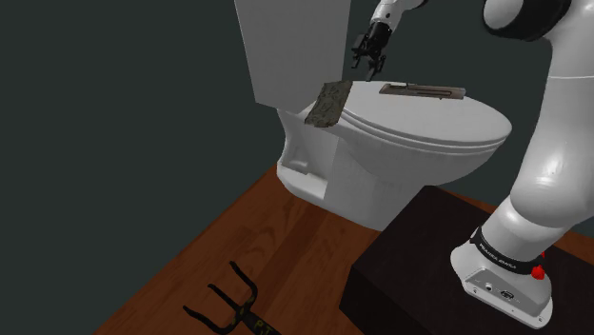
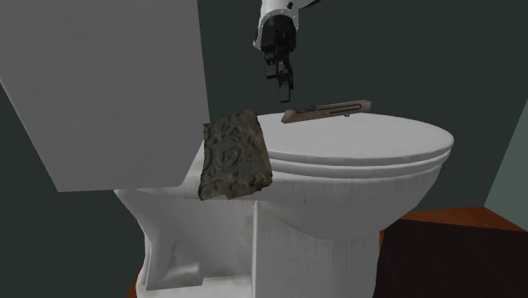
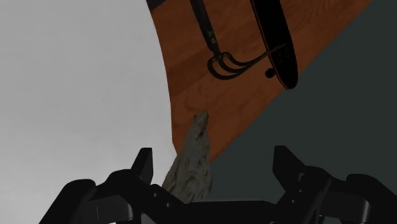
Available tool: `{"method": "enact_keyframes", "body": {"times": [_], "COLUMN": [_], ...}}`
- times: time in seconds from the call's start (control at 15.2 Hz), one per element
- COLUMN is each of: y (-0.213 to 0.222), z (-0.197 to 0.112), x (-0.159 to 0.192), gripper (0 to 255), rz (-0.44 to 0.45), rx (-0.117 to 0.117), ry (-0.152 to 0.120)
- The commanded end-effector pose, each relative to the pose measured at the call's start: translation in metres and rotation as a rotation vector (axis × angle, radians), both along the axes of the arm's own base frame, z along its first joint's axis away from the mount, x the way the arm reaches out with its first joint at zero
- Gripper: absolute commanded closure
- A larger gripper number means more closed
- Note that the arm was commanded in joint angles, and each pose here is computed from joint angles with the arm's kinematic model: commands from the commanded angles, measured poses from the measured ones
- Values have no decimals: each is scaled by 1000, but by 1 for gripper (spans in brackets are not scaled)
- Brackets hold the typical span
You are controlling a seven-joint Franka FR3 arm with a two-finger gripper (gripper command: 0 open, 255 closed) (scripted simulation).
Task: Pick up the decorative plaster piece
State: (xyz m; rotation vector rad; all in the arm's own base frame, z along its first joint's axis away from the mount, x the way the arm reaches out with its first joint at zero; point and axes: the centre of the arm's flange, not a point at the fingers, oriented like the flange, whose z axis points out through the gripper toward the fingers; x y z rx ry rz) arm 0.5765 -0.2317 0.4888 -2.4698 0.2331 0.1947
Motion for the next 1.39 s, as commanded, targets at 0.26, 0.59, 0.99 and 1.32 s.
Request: {"method": "enact_keyframes", "body": {"times": [0.26, 0.59, 0.99, 1.32], "y": [-60, -63, -63, -64], "z": [-47, -70, -89, -89], "x": [60, 64, 63, 63], "gripper": [0, 0, 255, 255], "rz": [-36, -38, -38, -38], "rx": [175, 184, 184, 184], "ry": [-1, -1, -1, -1]}}
